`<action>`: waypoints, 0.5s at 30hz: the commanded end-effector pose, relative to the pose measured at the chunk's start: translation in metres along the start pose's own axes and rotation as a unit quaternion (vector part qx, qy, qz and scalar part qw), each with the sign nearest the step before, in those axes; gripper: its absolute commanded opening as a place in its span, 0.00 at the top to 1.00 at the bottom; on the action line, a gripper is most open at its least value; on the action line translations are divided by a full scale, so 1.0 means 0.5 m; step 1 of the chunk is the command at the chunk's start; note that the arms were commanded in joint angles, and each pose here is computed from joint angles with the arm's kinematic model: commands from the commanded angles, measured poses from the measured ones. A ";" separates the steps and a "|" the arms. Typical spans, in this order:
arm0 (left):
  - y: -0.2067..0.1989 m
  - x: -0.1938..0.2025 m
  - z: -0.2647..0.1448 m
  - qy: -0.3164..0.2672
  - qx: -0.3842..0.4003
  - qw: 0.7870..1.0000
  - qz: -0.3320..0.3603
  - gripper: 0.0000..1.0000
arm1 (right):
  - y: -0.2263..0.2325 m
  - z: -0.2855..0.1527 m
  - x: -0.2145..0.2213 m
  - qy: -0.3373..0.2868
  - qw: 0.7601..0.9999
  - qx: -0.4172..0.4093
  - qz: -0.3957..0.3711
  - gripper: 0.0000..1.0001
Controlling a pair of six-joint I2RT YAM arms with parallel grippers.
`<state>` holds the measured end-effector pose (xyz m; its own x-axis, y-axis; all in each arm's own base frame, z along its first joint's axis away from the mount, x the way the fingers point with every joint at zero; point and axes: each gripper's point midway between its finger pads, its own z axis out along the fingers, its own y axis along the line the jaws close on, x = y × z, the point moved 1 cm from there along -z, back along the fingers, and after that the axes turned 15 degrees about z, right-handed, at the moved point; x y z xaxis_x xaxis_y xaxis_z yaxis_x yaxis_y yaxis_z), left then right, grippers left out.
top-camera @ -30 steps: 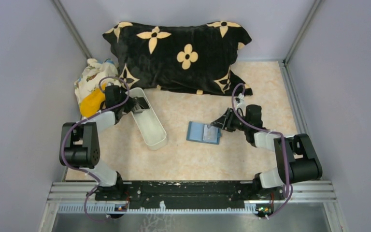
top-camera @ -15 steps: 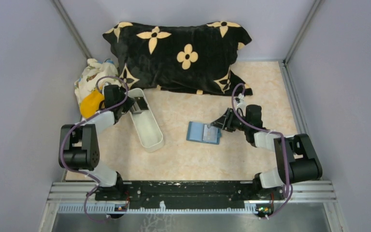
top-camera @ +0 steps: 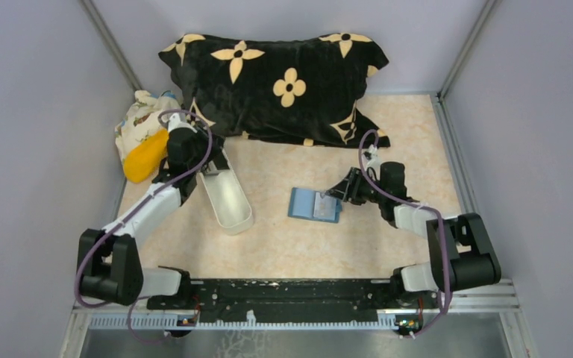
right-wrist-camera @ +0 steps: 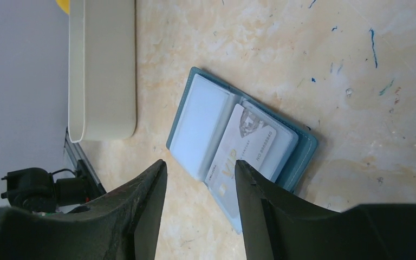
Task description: Take the credit cards out of the card holder
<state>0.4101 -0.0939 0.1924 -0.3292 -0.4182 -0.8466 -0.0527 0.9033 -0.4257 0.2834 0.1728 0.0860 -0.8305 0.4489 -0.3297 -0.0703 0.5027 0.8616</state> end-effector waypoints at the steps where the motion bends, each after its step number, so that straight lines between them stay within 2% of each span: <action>1: -0.123 -0.013 -0.044 -0.040 0.081 0.995 0.049 0.74 | 0.045 -0.008 -0.048 -0.036 0.998 0.000 -0.060 0.50; 6: -0.259 0.138 -0.039 0.052 0.179 0.974 0.132 0.72 | 0.015 -0.014 -0.058 -0.056 0.995 0.054 -0.061 0.54; 7: -0.276 0.172 -0.037 0.077 0.202 0.967 0.137 0.72 | 0.007 -0.014 -0.061 -0.060 0.994 0.065 -0.058 0.60; 10: -0.315 0.260 -0.040 0.135 0.263 0.945 0.141 0.72 | 0.001 -0.010 -0.062 -0.062 0.994 0.070 -0.050 0.93; 11: -0.324 0.281 -0.043 0.143 0.277 0.940 0.142 0.71 | -0.001 -0.007 -0.059 -0.062 0.995 0.070 -0.047 1.00; 15: -0.349 0.344 -0.053 0.171 0.302 0.925 0.153 0.70 | 0.001 0.002 -0.047 -0.054 0.996 0.068 -0.037 1.00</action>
<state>0.3504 -0.2919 0.1209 -0.5579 -0.0327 -0.8293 0.4796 0.8028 -0.3543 0.2906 0.1564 0.0798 -0.7857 0.4737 -0.3978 -0.0103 0.6330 0.7741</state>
